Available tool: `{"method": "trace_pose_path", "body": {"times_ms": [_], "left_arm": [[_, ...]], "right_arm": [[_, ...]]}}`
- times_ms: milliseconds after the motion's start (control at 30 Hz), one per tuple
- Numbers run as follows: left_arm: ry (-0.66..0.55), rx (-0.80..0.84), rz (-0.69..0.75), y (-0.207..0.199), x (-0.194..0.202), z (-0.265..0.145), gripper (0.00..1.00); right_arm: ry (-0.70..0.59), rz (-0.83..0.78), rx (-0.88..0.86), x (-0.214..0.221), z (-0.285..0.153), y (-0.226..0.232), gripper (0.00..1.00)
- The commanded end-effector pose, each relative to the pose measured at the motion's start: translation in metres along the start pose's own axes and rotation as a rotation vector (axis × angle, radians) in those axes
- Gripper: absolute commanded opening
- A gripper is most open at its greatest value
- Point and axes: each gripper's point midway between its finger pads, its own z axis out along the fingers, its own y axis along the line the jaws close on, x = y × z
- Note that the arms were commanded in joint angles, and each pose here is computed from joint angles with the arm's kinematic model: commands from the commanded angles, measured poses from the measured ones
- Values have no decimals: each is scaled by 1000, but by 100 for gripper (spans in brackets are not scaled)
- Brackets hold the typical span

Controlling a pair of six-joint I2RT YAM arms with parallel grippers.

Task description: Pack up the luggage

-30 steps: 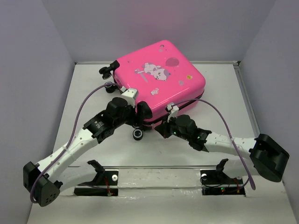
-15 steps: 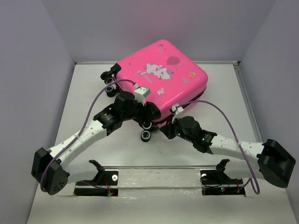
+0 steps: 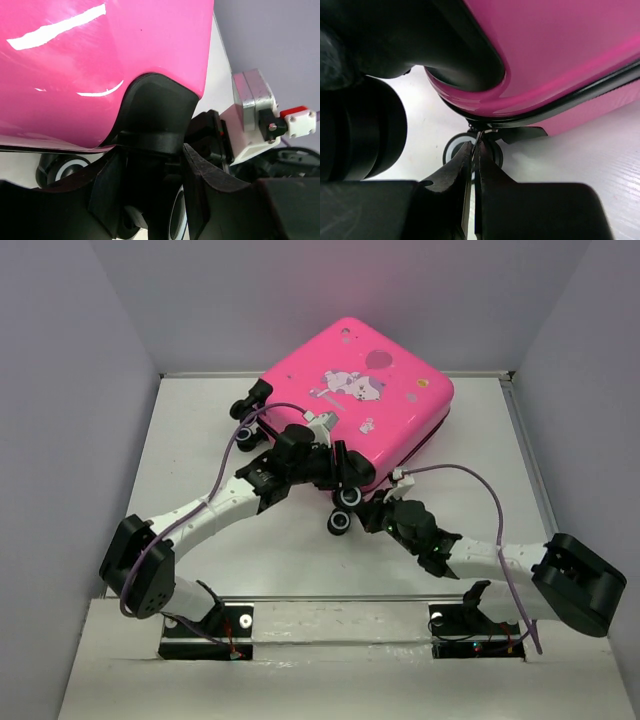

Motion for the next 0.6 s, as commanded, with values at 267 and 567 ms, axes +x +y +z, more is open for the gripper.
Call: {"method": "trace_pose_path", "body": {"times_ms": [267, 567], "left_arm": [[-443, 694, 28, -206, -113, -60, 6], [-526, 769, -45, -220, -111, -77, 6]], "right_arm": [[-371, 213, -532, -91, -18, 121, 7], [-378, 343, -627, -79, 18, 144, 7]]}}
